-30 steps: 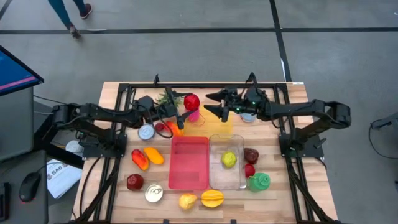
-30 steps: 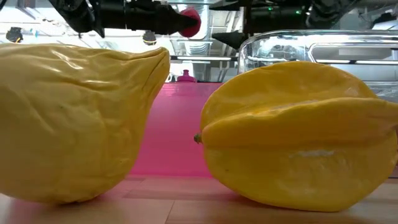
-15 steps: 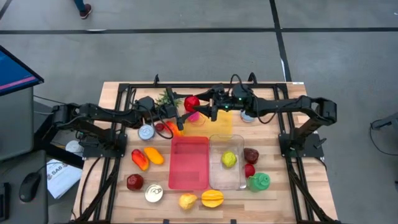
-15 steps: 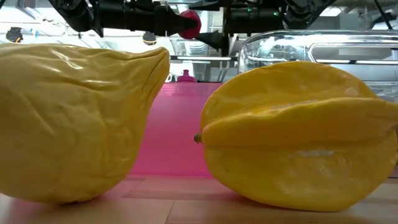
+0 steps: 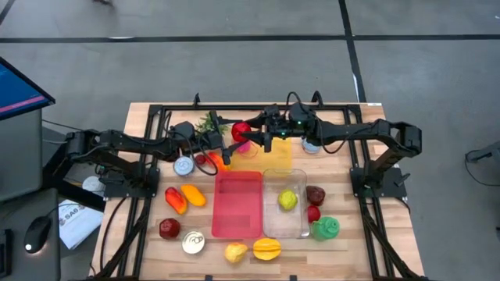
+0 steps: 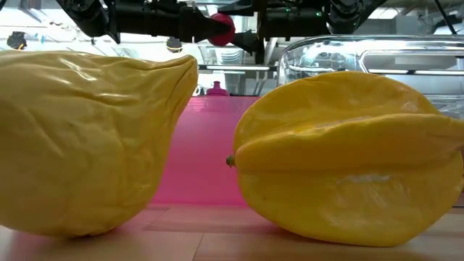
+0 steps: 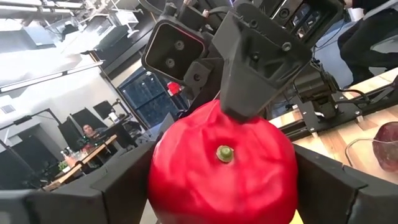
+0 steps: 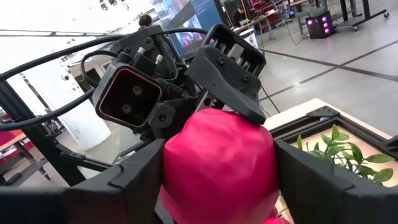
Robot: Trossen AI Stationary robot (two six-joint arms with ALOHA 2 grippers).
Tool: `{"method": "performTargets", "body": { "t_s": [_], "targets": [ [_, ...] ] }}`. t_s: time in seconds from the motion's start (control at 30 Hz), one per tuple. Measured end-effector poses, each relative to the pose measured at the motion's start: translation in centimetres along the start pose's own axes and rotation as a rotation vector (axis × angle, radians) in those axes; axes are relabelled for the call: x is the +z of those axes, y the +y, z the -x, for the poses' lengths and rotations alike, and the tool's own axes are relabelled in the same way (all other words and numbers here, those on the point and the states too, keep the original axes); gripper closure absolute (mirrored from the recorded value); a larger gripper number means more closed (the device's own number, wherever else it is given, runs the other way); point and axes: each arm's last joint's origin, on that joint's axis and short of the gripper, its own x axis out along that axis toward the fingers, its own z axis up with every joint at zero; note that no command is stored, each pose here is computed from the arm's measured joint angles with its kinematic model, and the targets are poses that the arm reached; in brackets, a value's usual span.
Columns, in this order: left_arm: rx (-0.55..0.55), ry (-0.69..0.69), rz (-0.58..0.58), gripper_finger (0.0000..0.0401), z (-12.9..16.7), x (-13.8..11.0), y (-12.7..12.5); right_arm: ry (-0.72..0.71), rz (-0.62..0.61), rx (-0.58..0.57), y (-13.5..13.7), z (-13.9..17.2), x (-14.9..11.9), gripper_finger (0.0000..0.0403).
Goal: Pick & Place Food Item
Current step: Put the red apple into the transparent bin
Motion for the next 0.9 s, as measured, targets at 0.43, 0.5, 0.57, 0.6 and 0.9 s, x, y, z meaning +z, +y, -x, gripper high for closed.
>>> {"method": "performTargets", "body": {
  "t_s": [0.43, 0.5, 0.57, 0.6, 0.9],
  "targets": [
    [0.013, 0.009, 0.005, 0.0021, 0.0, -0.1, 0.0, 0.024, -0.007, -0.01, -0.2, 0.0, -0.2, 0.0146],
    [0.018, 0.006, 0.014, 0.0009, 0.0, 0.0, 0.1, 0.025, -0.008, -0.015, -0.4, 0.1, -0.1, 0.0146],
    [0.022, 0.002, 0.014, 0.0004, 0.1, 0.2, 0.2, 0.024, -0.009, -0.022, -0.6, 0.2, 0.0, 0.0147],
    [0.031, 0.0, 0.015, 0.0004, 0.2, 0.3, 0.3, 0.021, -0.009, -0.025, -0.7, 0.2, 0.1, 0.0147],
    [0.096, 0.016, 0.045, 0.0022, 2.0, 2.1, 2.0, 0.101, -0.006, -0.052, -1.6, 1.7, 0.8, 0.0148]
  ]
}}
